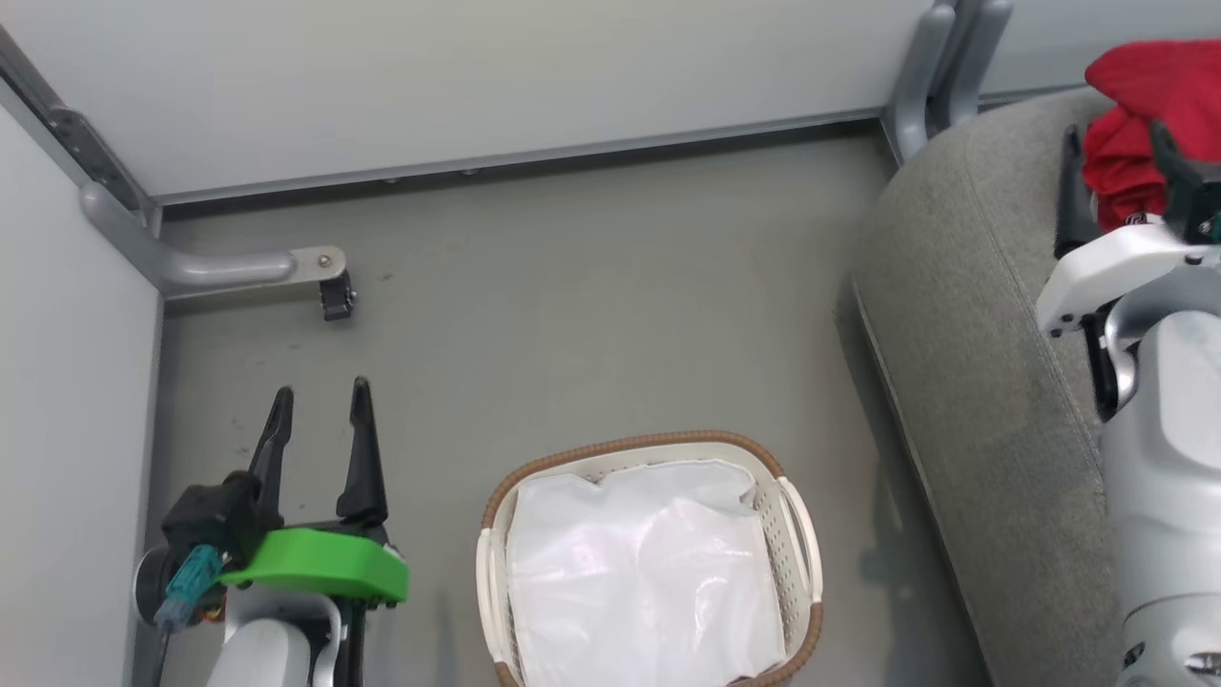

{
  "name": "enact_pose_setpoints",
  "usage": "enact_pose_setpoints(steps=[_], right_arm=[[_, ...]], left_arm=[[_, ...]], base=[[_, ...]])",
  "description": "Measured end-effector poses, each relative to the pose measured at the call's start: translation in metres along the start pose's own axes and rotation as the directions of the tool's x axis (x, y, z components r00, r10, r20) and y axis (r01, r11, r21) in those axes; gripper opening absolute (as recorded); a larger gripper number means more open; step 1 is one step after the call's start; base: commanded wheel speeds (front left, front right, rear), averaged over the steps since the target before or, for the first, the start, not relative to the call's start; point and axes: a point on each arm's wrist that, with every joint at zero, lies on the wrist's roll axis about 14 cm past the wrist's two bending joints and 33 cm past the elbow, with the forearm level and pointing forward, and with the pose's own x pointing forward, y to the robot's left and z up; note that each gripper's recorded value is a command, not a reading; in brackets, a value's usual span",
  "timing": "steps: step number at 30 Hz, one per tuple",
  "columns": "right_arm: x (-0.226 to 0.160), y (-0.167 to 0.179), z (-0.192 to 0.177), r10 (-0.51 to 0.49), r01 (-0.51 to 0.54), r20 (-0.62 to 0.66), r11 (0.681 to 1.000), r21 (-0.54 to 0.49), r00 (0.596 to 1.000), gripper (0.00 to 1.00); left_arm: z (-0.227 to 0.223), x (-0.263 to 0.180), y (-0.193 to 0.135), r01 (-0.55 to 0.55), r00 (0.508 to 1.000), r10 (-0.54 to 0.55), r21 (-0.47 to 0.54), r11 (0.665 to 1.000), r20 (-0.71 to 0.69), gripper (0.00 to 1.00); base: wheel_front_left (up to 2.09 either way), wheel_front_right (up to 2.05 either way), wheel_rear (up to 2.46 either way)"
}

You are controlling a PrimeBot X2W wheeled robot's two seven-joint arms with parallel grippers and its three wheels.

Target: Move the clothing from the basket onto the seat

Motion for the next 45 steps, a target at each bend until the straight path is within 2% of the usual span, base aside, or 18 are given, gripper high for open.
enact_pose_setpoints(steps=[4, 9, 13, 19, 24, 44, 45], right_arm=[[-0.020, 0.024, 0.014, 0.040, -0.043, 0.060, 0.998, 0.053, 0.997, 1.00], [-0.061, 0.048, -0.005, 0.089, -0.094, 0.039, 0.987, 0.131, 0.995, 1.00], [-0.091, 0.081, -0.019, 0.178, -0.177, 0.015, 0.953, 0.244, 0.984, 1.00], [-0.127, 0.110, -0.027, 0.274, -0.263, 0.004, 0.918, 0.296, 0.962, 1.00], [-0.142, 0.108, -0.034, 0.273, -0.253, -0.012, 0.907, 0.337, 0.962, 1.00], [-0.149, 0.111, -0.037, 0.282, -0.258, -0.019, 0.902, 0.345, 0.959, 1.00], [-0.150, 0.111, -0.039, 0.283, -0.257, -0.025, 0.902, 0.347, 0.959, 0.00]], left_arm=[[0.004, -0.024, 0.022, -0.084, 0.996, 0.084, 0.019, 0.996, 0.005, 1.00], [0.008, -0.053, 0.040, -0.160, 0.987, 0.160, 0.009, 0.987, 0.017, 1.00], [0.005, -0.074, 0.049, -0.202, 0.979, 0.202, 0.002, 0.979, 0.012, 1.00], [-0.002, -0.094, 0.051, -0.218, 0.976, 0.218, -0.005, 0.976, -0.006, 1.00], [-0.008, -0.102, 0.050, -0.221, 0.975, 0.221, -0.008, 0.975, -0.023, 1.00], [-0.014, -0.107, 0.046, -0.224, 0.974, 0.222, -0.028, 0.974, -0.040, 1.00], [-0.015, -0.107, 0.046, -0.225, 0.974, 0.223, -0.028, 0.974, -0.044, 0.00]], base=[[0.00, 0.00, 0.00], [0.00, 0.00, 0.00], [0.00, 0.00, 0.00], [0.00, 0.00, 0.00], [0.00, 0.00, 0.00], [0.00, 0.00, 0.00], [0.00, 0.00, 0.00]])
